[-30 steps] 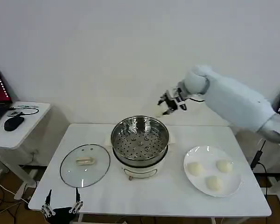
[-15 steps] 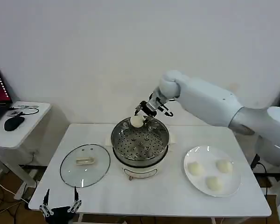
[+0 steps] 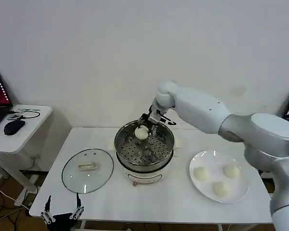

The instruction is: Take steamed baozi put them in steamer then cover it.

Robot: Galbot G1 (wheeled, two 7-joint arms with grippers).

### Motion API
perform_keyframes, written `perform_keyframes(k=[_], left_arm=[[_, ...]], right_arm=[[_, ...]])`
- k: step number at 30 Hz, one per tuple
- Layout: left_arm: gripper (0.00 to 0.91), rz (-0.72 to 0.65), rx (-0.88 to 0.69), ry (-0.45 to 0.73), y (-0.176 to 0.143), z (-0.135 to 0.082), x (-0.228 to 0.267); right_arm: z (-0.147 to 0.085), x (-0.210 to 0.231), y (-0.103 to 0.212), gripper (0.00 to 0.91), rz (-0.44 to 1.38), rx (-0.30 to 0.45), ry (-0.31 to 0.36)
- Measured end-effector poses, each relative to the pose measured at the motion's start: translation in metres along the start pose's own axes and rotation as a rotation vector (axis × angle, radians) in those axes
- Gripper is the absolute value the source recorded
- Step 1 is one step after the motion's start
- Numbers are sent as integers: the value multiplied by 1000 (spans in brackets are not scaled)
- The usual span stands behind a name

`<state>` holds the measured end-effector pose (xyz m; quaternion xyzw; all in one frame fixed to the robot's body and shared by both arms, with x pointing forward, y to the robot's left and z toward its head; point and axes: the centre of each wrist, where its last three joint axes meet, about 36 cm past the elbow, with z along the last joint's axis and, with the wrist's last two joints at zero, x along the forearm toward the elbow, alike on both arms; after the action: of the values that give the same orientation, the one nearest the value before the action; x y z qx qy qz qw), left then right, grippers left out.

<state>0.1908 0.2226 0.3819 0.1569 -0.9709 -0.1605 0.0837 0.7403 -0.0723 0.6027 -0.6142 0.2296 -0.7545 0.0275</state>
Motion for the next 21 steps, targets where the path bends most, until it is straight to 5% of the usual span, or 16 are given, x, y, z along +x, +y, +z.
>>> perform_keyframes(k=[3, 8, 9, 10, 21], left_arm=[[907, -2, 0, -2, 1, -1, 0], [907, -4, 2, -7, 1, -3, -1], [907, -5, 2, -7, 1, -3, -1], [907, -5, 3, -7, 1, -3, -1], [907, -6, 11, -17, 0, -8, 1]], right_arm=[[3, -5, -1, 564, -5, 10, 6], [6, -12, -2, 695, -16, 21, 13], [6, -14, -2, 746, -17, 23, 13], [6, -15, -3, 897, -17, 26, 13], [9, -1, -10, 907, 4, 42, 37]])
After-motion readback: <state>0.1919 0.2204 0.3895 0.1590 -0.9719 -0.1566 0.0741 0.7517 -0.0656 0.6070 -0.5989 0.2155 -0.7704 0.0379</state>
